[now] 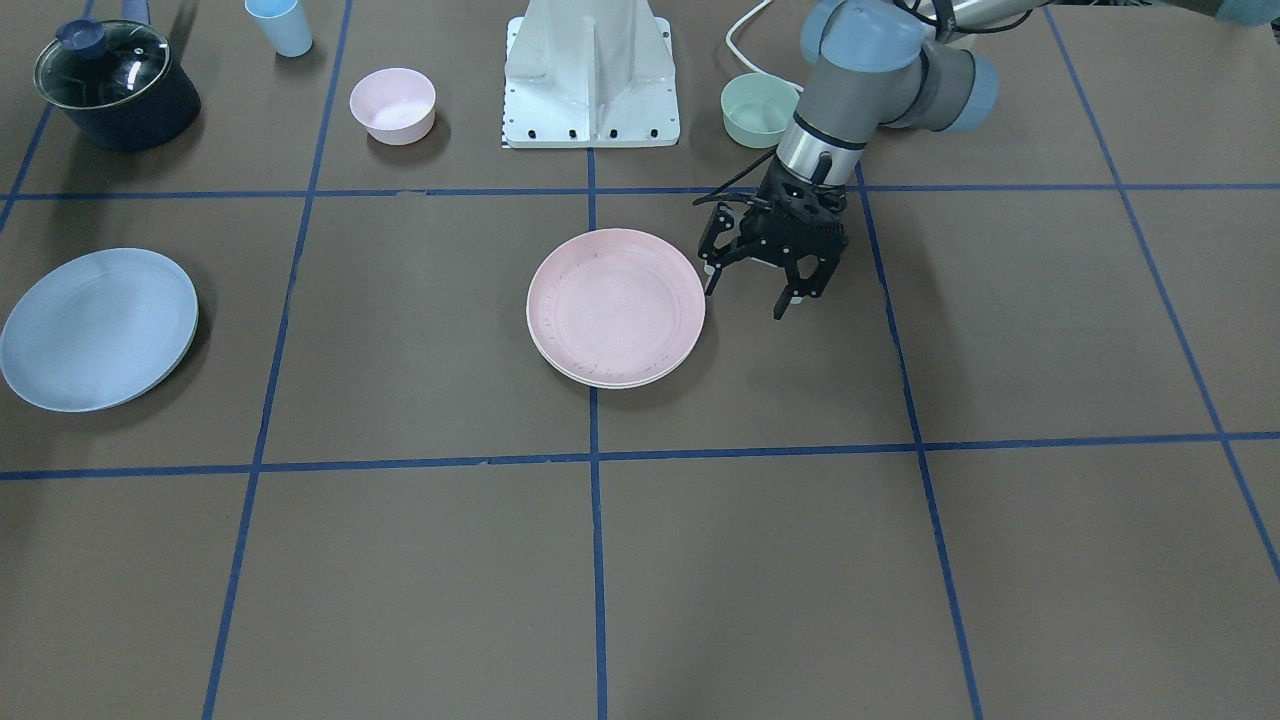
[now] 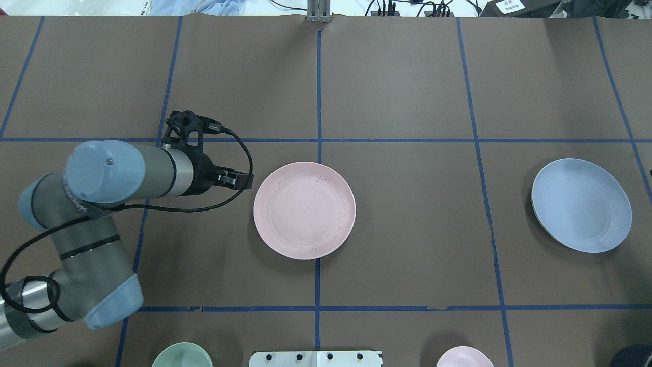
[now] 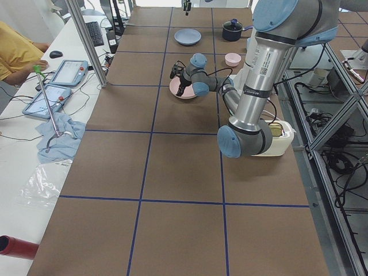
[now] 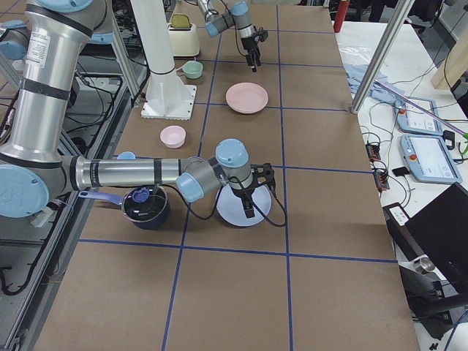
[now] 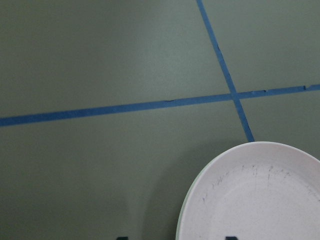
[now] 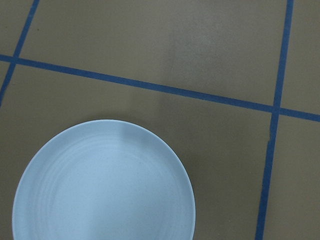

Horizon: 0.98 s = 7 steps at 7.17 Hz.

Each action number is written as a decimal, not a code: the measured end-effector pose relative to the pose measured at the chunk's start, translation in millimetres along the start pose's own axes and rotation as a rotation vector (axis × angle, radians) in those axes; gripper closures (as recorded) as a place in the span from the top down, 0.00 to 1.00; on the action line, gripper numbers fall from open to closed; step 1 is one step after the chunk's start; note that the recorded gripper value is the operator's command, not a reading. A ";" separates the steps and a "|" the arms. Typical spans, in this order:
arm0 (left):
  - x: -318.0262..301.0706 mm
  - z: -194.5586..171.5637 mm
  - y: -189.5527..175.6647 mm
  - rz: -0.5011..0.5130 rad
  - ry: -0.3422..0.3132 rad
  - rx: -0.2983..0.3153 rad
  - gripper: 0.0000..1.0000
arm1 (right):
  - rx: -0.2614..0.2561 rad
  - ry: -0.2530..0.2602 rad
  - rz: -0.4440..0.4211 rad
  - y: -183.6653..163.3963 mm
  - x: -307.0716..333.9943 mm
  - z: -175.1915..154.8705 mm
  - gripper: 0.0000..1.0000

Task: Stack three plates with pink and blue
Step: 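Open the left gripper and draw it back from the plates, then grip the light blue plate rim with the right gripper while the left withdraws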

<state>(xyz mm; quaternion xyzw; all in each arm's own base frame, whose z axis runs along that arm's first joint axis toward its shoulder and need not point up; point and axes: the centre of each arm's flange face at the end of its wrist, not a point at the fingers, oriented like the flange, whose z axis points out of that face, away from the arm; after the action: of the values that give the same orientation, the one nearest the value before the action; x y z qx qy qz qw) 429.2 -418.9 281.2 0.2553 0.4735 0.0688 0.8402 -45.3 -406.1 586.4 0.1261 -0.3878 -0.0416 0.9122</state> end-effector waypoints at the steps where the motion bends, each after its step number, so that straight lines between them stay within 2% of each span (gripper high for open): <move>1: -26.0 -16.9 -6.9 0.079 -0.001 -0.009 1.00 | -0.009 0.028 0.023 8.8 1.6 11.4 1.00; 2: -49.0 -33.0 -9.0 0.133 -0.003 -0.017 1.00 | -0.001 0.036 0.036 20.9 4.0 29.2 1.00; 4: -66.7 -46.5 -7.3 0.159 -0.008 -0.022 1.00 | 0.031 -0.014 0.037 49.2 9.5 78.0 0.98; 5: -68.9 -47.9 -6.9 0.157 -0.009 -0.022 1.00 | 0.032 -0.032 0.027 62.4 14.5 97.0 0.84; 6: -69.9 -48.1 -6.3 0.154 -0.011 -0.023 1.00 | 0.027 -0.036 0.023 69.6 18.7 108.1 0.77; 7: -70.5 -47.9 -5.7 0.153 -0.012 -0.024 1.00 | 0.020 -0.036 0.021 71.7 20.9 116.0 0.64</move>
<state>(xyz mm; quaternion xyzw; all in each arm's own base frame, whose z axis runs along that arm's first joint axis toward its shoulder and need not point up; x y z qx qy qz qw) 350.4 -431.6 311.8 0.2809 0.4469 0.1367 0.8383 -115.7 -363.5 697.2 0.1305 -0.4059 -0.0304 0.9041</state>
